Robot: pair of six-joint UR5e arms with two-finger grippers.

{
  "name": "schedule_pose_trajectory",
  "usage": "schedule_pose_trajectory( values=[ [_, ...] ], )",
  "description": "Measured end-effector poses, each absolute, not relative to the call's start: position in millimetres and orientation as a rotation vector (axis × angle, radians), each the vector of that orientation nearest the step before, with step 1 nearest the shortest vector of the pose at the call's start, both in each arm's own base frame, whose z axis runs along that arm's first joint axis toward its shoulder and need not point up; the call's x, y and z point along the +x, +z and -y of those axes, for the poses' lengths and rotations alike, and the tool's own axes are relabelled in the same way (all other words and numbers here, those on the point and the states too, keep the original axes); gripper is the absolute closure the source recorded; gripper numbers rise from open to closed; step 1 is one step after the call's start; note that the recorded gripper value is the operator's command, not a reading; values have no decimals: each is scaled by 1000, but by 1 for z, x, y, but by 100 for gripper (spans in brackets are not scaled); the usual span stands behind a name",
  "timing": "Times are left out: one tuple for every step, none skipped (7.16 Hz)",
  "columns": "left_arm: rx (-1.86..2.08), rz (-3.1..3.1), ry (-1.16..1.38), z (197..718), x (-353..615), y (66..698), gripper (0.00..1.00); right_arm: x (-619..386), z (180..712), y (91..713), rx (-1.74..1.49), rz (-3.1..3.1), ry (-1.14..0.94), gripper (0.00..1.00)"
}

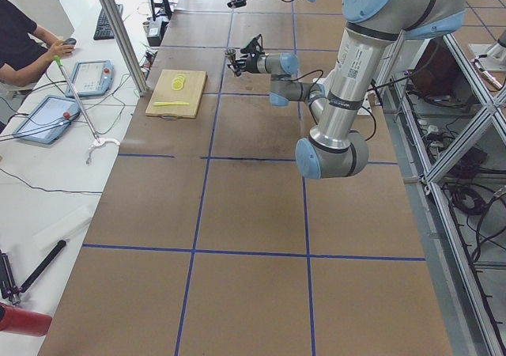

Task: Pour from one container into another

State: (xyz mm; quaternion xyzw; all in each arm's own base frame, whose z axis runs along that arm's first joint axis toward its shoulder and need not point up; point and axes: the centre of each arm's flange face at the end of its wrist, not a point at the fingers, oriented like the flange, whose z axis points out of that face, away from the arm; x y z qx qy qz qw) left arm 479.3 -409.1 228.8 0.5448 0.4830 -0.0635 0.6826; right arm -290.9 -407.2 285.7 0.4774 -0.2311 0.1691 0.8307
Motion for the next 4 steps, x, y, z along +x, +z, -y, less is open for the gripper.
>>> schedule_pose_trajectory(
  values=[
    [1194, -1051, -200, 419, 462, 258, 100, -287, 405, 304, 985, 481, 387, 100],
    [1181, -1000, -252, 427, 443, 290, 100, -282, 402, 321, 959, 475, 423, 100],
    [1159, -956, -306, 430, 422, 323, 100, -278, 400, 332, 937, 485, 476, 100],
    [1137, -917, -361, 427, 401, 356, 100, -277, 399, 337, 914, 518, 551, 100]
  ],
)
